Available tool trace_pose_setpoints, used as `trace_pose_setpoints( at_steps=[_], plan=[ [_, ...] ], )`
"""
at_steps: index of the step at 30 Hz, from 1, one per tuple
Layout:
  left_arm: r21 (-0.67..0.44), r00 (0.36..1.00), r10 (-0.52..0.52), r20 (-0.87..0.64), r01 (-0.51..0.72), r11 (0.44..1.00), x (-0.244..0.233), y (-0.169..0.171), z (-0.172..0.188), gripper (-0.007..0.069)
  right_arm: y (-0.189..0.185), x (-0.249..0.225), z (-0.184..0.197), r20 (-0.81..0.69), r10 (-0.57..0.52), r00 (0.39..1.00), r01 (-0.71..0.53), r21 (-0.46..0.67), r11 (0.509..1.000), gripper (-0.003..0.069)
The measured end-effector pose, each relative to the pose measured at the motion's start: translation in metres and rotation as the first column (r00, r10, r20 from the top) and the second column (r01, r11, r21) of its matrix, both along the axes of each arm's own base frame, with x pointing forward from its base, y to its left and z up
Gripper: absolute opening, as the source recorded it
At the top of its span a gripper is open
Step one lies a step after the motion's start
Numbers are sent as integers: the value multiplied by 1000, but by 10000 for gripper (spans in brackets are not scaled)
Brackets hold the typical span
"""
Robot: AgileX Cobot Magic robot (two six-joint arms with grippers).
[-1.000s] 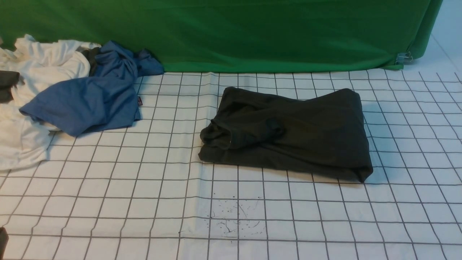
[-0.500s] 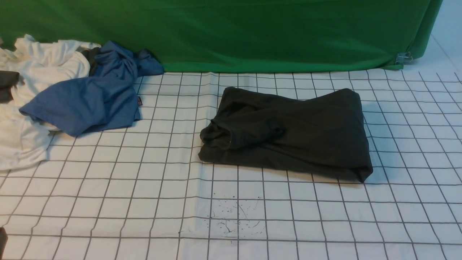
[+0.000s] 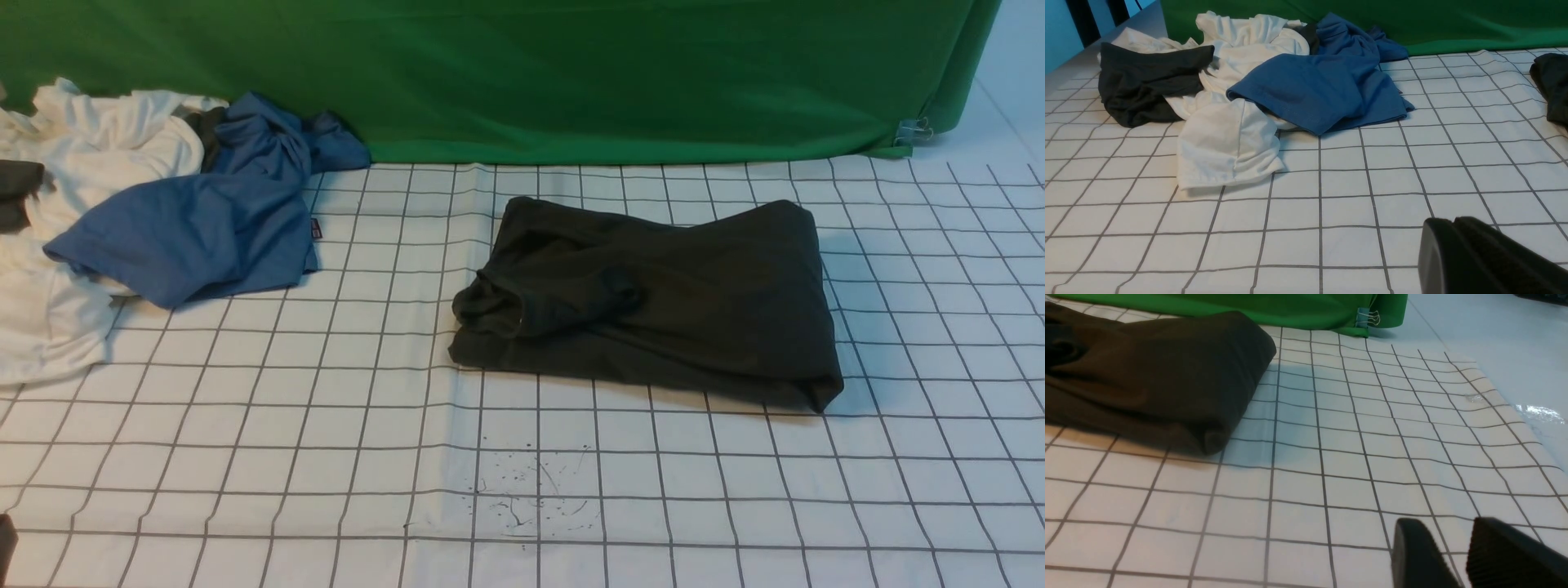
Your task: Fold a long-sleeved shirt over a white checkered tablecloth.
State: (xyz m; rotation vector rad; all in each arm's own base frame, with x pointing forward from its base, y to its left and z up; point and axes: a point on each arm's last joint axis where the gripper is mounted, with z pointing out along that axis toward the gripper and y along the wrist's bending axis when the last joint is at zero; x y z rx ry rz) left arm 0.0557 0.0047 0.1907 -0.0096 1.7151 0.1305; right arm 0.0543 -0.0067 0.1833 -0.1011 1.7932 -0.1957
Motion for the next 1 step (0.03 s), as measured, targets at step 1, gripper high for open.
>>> trace_pose_setpoints(
  at_steps=[1],
  plan=[
    [0,1000,0,0,0,1000,0,0,0,-30,0,0,0,0,0,1000,0,0,1000,242]
  ],
)
